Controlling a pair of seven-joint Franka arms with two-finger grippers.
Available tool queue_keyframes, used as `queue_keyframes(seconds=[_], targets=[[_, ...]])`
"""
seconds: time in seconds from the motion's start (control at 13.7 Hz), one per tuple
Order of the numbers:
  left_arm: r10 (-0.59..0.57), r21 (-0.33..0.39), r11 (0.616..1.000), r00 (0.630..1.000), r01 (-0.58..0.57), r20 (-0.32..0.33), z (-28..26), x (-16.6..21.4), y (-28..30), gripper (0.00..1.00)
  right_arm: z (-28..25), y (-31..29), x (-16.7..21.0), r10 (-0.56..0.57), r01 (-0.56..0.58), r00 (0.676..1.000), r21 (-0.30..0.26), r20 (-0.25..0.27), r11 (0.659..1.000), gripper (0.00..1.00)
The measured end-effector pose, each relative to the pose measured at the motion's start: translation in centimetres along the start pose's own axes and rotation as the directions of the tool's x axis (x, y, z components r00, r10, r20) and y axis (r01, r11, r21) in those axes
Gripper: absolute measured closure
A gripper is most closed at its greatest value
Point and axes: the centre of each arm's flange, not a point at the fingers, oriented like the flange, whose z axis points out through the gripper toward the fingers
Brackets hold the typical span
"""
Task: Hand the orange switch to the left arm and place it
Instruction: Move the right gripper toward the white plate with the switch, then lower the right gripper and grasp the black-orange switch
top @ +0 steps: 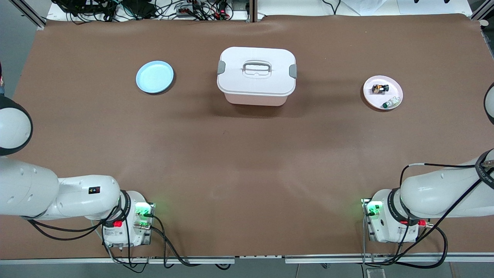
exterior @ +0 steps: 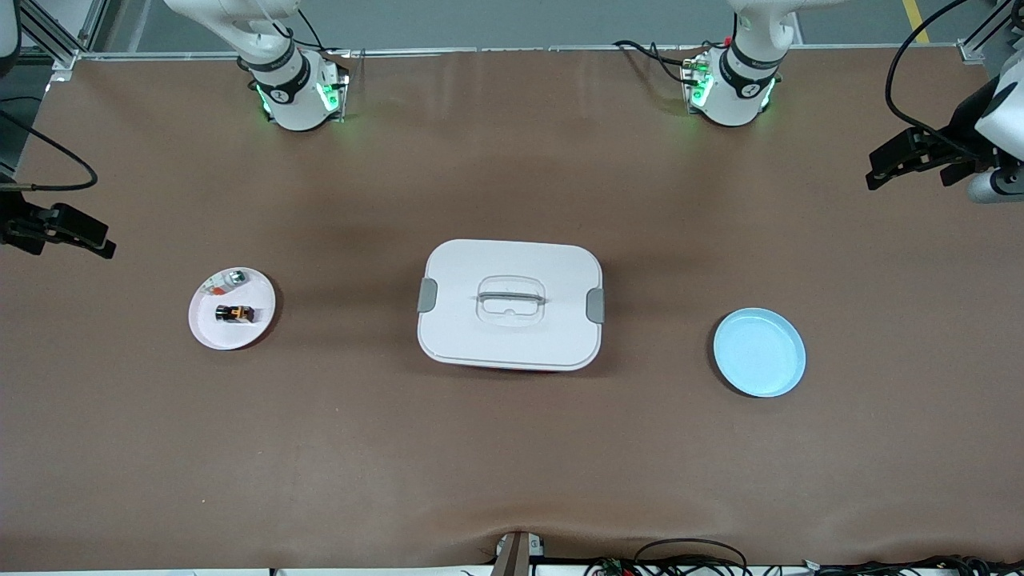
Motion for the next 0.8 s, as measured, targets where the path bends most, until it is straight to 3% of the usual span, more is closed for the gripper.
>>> queue_keyframes(seconds=[0.37,0.8], targets=[[0.000,0.000,1.000,1.000,0.000,0.003,-0.1,-0.1,0.0,0.00,5.1,0.3,1.0,-0.001,0.004,0.996,-0.035,0.084,0.999,0.00],[-0.001,0.001,1.000,1.000,0.001,-0.003,-0.4,-0.3,0.0,0.00,13.9,0.5,1.7,-0.008,0.012,0.995,-0.048,0.099,0.999,0.00]])
